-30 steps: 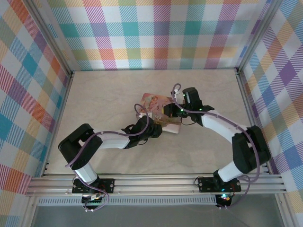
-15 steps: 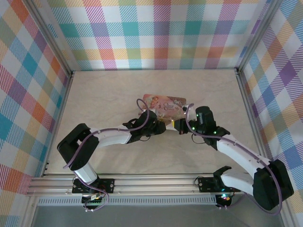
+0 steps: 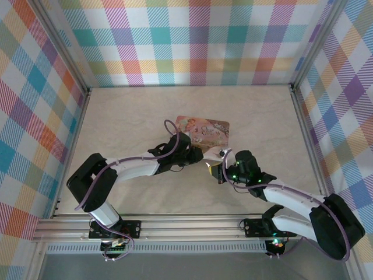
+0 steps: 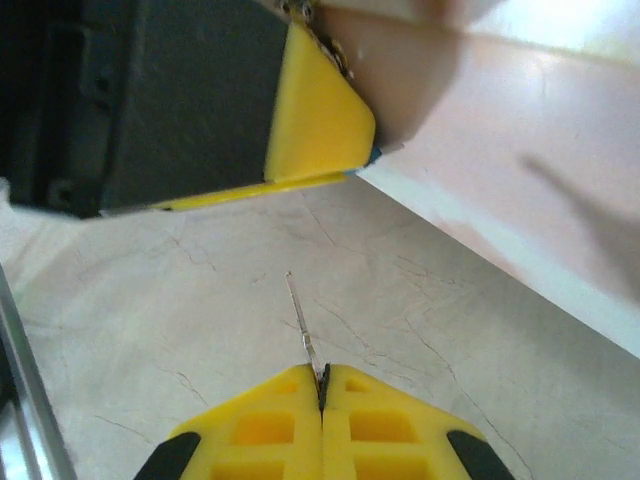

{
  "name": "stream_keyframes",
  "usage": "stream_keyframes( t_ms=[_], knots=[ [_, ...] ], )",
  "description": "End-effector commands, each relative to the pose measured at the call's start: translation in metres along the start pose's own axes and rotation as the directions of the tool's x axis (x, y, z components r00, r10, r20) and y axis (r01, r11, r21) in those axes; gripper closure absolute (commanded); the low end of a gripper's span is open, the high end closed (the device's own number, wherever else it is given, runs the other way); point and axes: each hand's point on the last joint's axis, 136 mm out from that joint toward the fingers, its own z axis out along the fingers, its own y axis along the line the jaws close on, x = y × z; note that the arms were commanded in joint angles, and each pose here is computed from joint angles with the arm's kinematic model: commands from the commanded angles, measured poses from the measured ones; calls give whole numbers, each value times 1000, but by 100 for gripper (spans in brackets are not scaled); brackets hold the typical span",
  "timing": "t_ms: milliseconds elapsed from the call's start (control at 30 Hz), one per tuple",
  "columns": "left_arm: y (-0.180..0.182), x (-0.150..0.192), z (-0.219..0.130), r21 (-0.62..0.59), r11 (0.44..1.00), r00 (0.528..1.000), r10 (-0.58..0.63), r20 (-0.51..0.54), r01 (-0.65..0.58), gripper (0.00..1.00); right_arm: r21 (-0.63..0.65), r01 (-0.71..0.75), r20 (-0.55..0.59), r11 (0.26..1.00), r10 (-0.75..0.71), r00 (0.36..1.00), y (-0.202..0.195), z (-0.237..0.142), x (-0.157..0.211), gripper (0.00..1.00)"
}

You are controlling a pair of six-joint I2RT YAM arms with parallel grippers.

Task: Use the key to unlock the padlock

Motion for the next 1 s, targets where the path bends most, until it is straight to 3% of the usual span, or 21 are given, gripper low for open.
stream_keyframes(
  t_ms=[0,967],
  knots=[
    [-35,-23,-21,101,995,999,-17,46,12,76,-10,82,94,997,-80,992,4,3,-19,100],
    [-45,-23,-47,129,990,998,-63,12,61,77,29,227,143,973,-229,963,-13,21,-42,100]
  ],
)
